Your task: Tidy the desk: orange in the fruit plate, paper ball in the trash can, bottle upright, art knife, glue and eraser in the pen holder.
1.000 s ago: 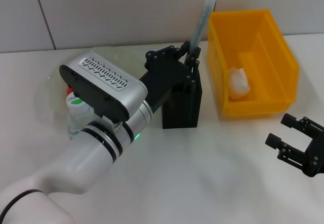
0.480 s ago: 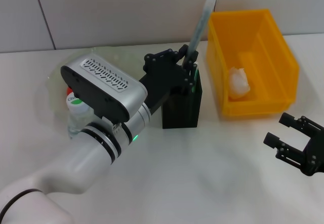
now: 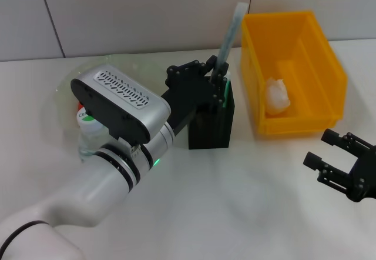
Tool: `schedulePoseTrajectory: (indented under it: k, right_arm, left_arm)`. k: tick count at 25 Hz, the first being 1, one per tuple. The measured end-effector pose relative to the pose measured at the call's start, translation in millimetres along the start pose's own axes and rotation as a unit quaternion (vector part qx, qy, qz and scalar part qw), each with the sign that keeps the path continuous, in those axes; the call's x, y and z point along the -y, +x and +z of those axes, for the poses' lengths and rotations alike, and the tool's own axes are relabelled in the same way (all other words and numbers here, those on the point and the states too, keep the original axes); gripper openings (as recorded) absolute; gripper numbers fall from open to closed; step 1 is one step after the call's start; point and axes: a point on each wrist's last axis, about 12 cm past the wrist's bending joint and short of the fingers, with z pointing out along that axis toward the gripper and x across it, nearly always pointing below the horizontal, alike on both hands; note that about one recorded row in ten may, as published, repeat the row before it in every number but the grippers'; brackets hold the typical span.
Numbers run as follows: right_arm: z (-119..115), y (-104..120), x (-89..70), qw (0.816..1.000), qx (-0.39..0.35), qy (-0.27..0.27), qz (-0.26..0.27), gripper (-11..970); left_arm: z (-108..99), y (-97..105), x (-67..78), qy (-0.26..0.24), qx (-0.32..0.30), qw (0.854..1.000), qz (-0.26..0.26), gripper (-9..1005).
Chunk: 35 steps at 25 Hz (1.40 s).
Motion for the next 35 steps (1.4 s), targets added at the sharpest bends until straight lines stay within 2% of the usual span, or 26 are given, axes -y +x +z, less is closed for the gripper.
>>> schedulePoseTrajectory:
  k: [17, 25, 27, 30, 35]
  right_arm:
    - [0, 0, -1.0, 1.000, 0.001, -0.004, 0.000, 727]
    - [-1, 0, -1.4, 1.000, 0.001, -0.004, 0.001, 727]
    - [-1, 0, -1.5, 1.000, 0.002, -0.004, 0.001, 727]
    - [-2, -2, -1.3, 1.000, 0.007, -0.004, -0.001, 726]
    - [-2, -4, -0.1, 1.000, 0.010, -0.005, -0.003, 726]
  left_arm:
    - [4, -1, -0.2, -0.001, -0.007, 1.000, -0.008, 189]
    - [-1, -8, 9.7, 0.010, 0.016, 1.000, -0.010, 404]
    - [-13, -24, 26.8, 0.046, 0.041, 0.998, 0.003, 477]
    - [-27, -42, 38.2, 0.076, 0.040, 0.996, 0.018, 580]
    - [-43, -62, 37.8, 0.092, 0.030, 0.995, 0.014, 749]
